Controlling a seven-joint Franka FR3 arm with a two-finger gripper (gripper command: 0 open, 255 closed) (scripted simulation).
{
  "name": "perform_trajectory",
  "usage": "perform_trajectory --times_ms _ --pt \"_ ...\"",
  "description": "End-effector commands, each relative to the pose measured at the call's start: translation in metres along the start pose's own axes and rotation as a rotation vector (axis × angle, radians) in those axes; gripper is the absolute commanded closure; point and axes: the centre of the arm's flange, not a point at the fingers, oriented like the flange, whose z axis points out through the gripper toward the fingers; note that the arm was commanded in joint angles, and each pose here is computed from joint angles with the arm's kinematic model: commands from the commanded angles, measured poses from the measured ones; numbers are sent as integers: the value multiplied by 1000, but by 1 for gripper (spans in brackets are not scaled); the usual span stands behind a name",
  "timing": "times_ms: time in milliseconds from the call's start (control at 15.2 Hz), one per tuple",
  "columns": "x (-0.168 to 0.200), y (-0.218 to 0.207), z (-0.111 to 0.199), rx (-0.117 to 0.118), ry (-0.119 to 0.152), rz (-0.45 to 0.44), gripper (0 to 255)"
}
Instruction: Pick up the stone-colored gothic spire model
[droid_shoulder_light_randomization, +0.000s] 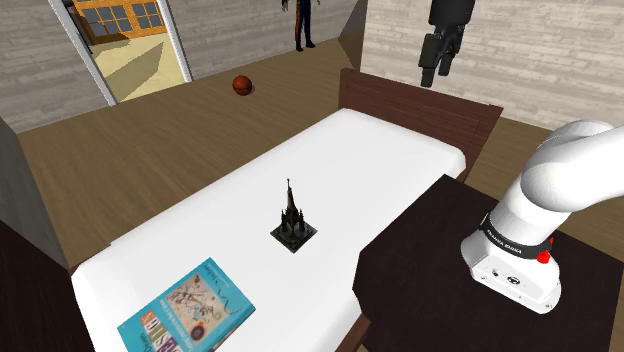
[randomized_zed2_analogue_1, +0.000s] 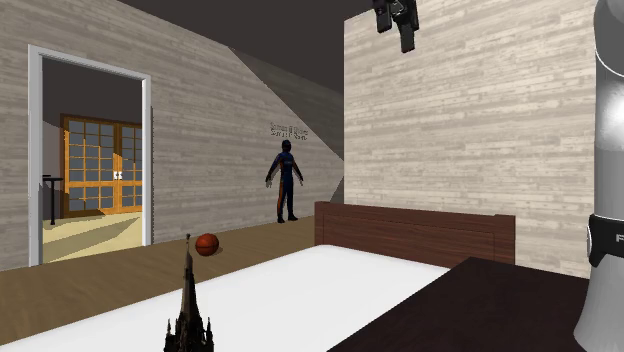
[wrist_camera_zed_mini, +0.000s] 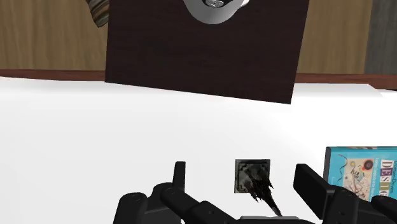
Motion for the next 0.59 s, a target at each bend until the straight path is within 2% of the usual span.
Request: perform_trajectory --times_ms 0,528 --pt "0 0 0 0 0 0 0" --pt "72 -43 69 78 -108 212 0"
